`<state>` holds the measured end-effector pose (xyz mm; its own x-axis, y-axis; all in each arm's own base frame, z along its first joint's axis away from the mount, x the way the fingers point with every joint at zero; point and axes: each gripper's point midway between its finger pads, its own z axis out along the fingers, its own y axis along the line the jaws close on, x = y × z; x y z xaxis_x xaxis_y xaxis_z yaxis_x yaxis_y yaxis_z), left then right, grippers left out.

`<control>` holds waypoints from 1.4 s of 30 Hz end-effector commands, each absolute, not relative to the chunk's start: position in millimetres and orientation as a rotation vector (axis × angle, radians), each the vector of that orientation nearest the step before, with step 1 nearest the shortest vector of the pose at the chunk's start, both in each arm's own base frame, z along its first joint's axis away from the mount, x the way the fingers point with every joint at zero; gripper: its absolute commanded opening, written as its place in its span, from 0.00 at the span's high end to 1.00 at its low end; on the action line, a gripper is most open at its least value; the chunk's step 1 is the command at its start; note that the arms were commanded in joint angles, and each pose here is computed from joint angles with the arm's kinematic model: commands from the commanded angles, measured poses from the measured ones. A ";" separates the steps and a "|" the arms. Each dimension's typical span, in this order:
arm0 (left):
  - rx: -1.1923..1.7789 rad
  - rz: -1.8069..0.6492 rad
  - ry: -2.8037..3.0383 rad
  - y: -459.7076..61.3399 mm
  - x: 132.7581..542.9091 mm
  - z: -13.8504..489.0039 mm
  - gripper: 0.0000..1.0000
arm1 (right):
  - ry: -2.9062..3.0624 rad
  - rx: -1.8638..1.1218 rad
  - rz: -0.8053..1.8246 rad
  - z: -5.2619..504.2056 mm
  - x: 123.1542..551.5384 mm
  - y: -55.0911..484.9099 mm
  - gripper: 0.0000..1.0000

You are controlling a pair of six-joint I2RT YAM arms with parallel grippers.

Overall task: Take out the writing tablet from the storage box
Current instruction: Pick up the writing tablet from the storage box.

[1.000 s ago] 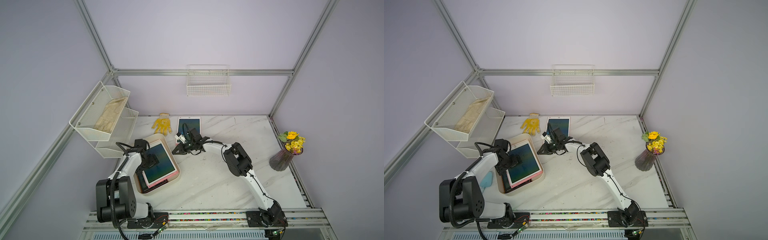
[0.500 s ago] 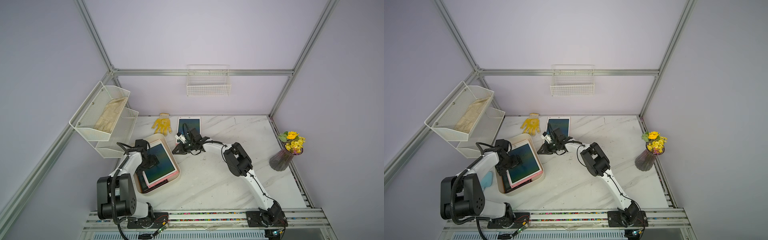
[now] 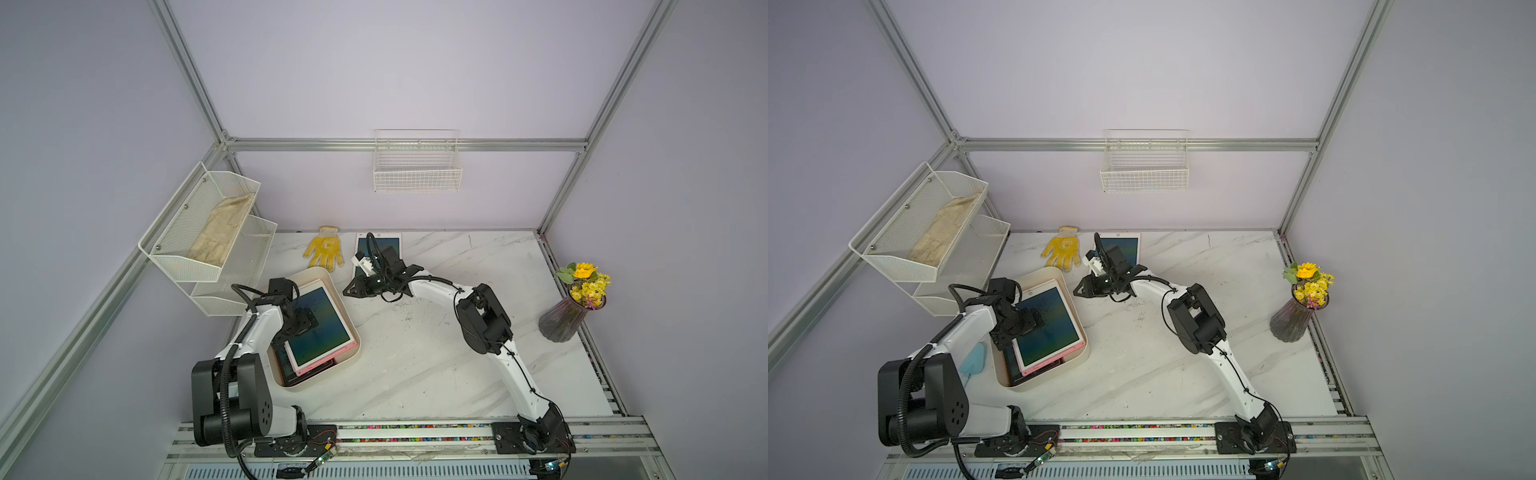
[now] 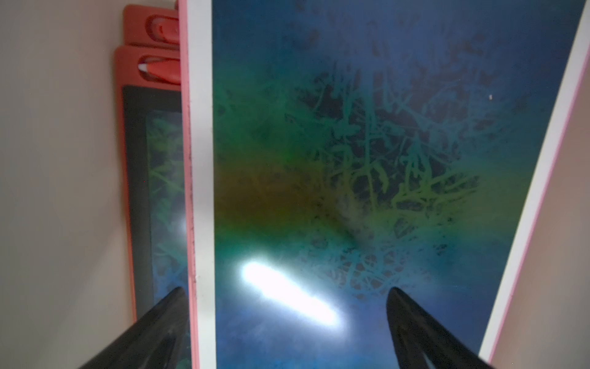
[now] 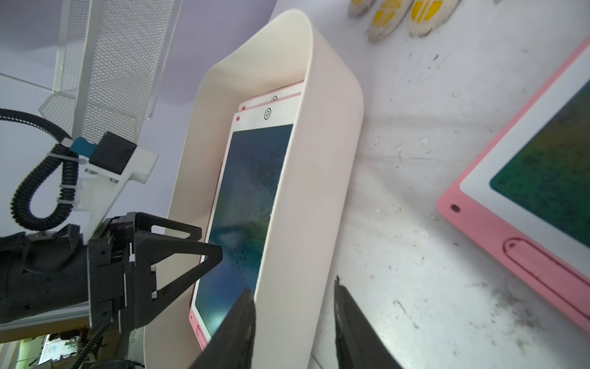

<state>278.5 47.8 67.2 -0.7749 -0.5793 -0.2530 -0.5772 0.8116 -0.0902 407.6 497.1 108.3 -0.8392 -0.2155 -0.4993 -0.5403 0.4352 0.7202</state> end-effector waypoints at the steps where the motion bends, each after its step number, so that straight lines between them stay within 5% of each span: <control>1: -0.859 -0.034 2.669 47.3 290.3 85.4 0.05 | 2.310 -0.684 1.316 137.0 408.2 497.7 0.56; 22: -0.862 -0.030 2.650 48.0 286.6 86.3 0.05 | 2.447 -0.775 1.081 90.3 383.6 531.7 0.55; 42: -0.859 -0.052 2.633 47.0 291.3 88.2 0.05 | 2.309 -0.714 0.936 156.6 402.2 515.9 0.59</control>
